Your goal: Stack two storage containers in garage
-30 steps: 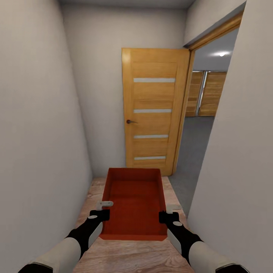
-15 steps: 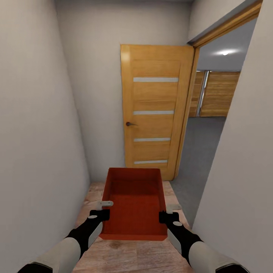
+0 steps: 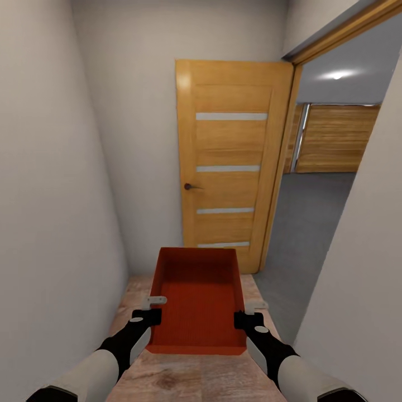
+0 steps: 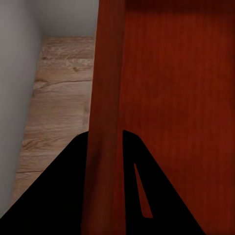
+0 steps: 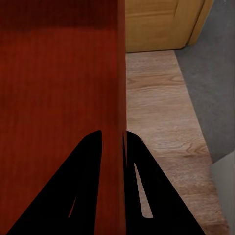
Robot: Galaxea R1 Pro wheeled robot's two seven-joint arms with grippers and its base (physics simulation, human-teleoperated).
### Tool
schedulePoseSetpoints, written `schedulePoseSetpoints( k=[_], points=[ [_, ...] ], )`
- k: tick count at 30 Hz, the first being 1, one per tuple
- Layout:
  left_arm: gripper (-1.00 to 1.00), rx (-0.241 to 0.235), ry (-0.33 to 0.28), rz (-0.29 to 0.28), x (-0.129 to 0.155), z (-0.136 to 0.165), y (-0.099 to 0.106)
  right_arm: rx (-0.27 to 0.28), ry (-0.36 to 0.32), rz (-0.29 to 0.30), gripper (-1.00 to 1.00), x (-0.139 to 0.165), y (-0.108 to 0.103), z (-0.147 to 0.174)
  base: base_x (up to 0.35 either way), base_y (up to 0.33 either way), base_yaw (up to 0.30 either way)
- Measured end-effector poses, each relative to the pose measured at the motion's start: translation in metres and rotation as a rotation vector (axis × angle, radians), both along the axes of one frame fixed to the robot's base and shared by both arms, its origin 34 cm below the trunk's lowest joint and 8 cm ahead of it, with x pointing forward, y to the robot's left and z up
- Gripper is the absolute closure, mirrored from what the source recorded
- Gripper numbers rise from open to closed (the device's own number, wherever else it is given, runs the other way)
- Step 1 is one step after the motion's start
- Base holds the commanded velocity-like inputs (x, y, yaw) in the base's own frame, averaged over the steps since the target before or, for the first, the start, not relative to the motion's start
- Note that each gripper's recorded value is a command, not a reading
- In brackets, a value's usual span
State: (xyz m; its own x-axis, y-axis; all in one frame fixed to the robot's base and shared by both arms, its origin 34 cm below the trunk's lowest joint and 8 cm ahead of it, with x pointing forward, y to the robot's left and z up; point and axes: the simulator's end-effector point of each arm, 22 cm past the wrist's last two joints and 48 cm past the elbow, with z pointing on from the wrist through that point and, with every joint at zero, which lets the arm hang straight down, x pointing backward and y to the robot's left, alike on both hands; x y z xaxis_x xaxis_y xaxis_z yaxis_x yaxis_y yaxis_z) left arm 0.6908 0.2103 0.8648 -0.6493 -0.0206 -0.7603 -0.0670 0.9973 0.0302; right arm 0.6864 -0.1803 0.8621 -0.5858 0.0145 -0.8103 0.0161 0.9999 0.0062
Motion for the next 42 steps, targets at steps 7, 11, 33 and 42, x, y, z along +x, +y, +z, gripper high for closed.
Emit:
schedulePoseSetpoints(
  k=[7,11,33,42],
  points=[
    [1.00,0.000,-0.001,-0.001,0.0004,0.0005,-0.0004,0.000,-0.001,0.000,1.00,0.0002,-0.0004,0.0002,0.323,0.007,0.000],
    [1.00,-0.001,-0.001,0.000,0.0002,0.0003,-0.0004,0.000,-0.001,0.000,1.00,0.0003,-0.0004,0.0003,0.323,0.069,0.000],
    [1.00,0.001,0.002,0.003,-0.0004,-0.0015,0.0005,-0.002,0.001,0.001,1.00,0.0003,0.0004,-0.0004,0.034,0.007,-0.185],
    [1.00,0.000,0.003,0.003,-0.0008,-0.0020,0.0006,-0.002,0.003,0.001,1.00,0.0000,0.0004,-0.0008,0.000,0.000,-0.287]
  ],
)
